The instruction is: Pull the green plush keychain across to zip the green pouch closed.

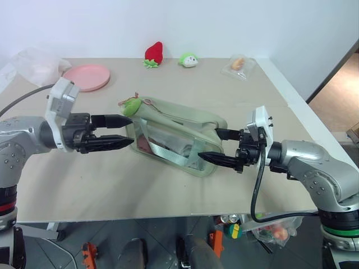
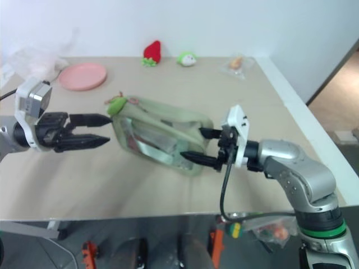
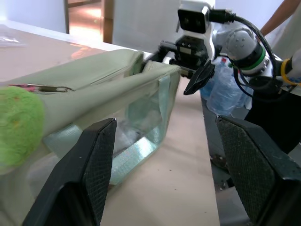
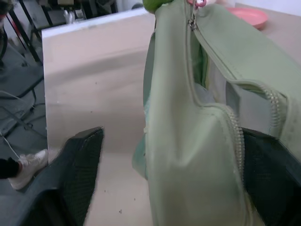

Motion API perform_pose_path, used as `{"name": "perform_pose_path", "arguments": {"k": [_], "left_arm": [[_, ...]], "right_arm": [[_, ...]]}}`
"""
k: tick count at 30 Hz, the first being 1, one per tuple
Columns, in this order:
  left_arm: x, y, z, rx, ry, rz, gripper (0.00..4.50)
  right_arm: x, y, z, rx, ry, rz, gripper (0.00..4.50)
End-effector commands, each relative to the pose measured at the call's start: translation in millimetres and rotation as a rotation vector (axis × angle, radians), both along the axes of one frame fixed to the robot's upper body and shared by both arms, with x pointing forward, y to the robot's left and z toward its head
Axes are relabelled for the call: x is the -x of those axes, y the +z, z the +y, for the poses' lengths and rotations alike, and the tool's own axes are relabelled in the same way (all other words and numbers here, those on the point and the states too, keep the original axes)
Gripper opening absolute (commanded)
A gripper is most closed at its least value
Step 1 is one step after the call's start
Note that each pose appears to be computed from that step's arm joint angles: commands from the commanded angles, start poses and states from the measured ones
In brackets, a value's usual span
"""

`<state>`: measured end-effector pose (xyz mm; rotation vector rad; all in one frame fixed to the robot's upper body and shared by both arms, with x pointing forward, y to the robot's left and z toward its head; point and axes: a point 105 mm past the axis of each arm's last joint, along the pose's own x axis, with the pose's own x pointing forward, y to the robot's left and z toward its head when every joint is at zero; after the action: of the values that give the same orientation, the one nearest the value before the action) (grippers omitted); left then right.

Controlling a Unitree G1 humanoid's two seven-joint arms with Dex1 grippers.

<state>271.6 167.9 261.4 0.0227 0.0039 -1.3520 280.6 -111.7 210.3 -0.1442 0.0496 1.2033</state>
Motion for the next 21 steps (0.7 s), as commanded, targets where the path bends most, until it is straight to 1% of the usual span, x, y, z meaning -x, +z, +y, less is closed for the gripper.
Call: {"name": "perform_pose_path", "arguments": {"k": [1, 2, 3, 5, 8, 9, 11, 14, 15, 17, 21], "left_arm": [[0.6, 23.7, 13.1, 0.074, 0.046, -0.066, 3.50], [0.0, 25.6, 15.4, 0.083, 0.056, -0.067, 3.50], [-0.9, 27.9, 18.4, 0.095, 0.070, -0.070, 3.50], [-3.4, 30.6, 23.5, 0.115, 0.096, -0.068, 3.50], [-7.1, 28.6, 29.8, 0.127, 0.132, -0.059, 3.50], [-7.7, 27.0, 30.8, 0.125, 0.139, -0.056, 3.50], [-7.7, 25.7, 31.9, 0.132, 0.144, -0.050, 3.50], [-9.4, 24.5, 37.6, 0.159, 0.166, -0.040, 3.50], [-11.2, 24.0, 40.6, 0.170, 0.182, -0.035, 3.50], [-13.7, 24.2, 43.2, 0.186, 0.198, -0.032, 3.50], [-16.9, 22.2, 54.1, 0.230, 0.241, -0.006, 3.50]], "right_arm": [[6.3, 9.7, 2.9, -0.015, 0.055, -0.040, 2.62], [7.2, 9.1, 3.1, -0.013, 0.062, -0.036, 2.27], [7.9, 8.7, 3.4, -0.011, 0.071, -0.035, 2.05], [9.2, 8.3, 4.1, -0.014, 0.089, -0.029, 1.22], [10.8, 7.3, 6.4, -0.004, 0.127, -0.037, 0.17], [10.4, 6.5, 6.7, 0.002, 0.134, -0.039, 0.02], [8.9, 4.0, 7.4, 0.025, 0.149, -0.045, 0.02], [2.1, 9.1, 11.5, 0.040, 0.195, -0.097, 0.02], [-9.6, 12.6, 12.2, 0.044, 0.165, -0.112, 0.02], [-24.0, 16.5, 13.8, 0.054, 0.148, -0.121, 0.02], [-36.4, 31.6, 28.5, 0.106, 0.262, -0.193, 0.02]]}}
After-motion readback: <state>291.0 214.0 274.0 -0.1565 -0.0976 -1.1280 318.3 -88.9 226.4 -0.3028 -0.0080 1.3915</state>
